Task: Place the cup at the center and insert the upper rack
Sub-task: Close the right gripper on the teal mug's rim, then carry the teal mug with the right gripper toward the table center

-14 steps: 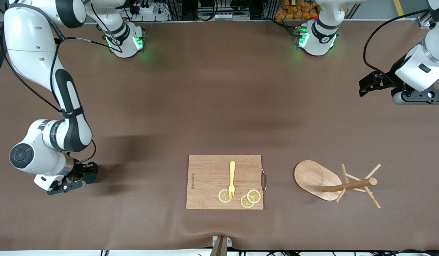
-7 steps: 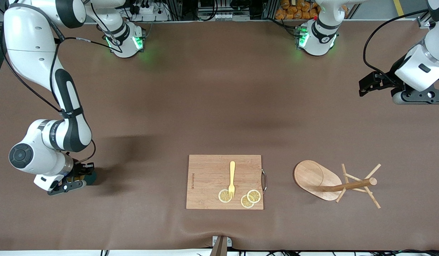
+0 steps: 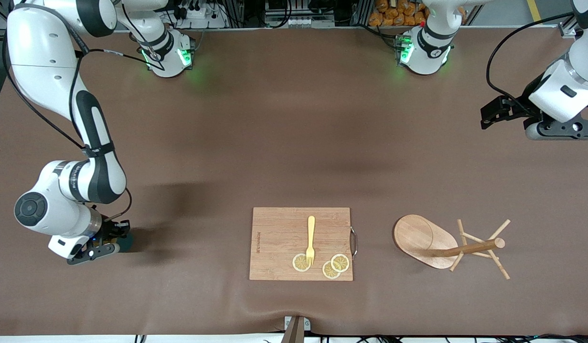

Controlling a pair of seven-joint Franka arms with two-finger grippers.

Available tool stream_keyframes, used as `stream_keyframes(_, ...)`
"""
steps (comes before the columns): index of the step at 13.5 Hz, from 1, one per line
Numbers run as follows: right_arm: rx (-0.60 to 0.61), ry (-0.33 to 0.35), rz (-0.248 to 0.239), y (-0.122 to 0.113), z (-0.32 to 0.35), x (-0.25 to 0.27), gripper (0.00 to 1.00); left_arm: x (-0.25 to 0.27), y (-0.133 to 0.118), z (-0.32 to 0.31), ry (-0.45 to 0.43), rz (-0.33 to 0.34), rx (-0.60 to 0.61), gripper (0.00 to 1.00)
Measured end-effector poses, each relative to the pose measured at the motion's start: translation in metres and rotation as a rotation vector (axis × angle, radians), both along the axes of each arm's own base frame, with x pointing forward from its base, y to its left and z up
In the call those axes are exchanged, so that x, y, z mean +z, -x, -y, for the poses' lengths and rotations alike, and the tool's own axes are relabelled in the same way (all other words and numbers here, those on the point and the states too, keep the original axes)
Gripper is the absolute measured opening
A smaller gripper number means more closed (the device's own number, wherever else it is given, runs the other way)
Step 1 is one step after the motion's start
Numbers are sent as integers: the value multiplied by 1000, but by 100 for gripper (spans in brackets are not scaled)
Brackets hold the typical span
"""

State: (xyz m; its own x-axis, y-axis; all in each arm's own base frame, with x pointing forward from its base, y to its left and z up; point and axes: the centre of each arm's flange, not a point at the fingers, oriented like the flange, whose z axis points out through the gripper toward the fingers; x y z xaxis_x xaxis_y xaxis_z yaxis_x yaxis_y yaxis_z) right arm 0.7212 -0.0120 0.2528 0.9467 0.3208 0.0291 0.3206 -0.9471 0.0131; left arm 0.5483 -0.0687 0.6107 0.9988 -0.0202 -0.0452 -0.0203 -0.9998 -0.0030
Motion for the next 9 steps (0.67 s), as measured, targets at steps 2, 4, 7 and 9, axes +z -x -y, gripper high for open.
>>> stream_keyframes(2, 38, -9, 13, -1, -29, 8, 4, 0, 0, 0, 0, 0, 0, 100)
stream_keyframes(4, 93, -14, 25, 0, -71, 18, 4, 0, 0, 0, 0, 0, 1, 100)
stream_keyframes(7, 159, -20, 16, 11, -143, 29, 4, 0, 0, -1, 0, 2, 8, 100)
stream_keyframes(9, 173, -21, -6, 22, -182, 31, 4, 1, -1, -1, 1, 10, 9, 100)
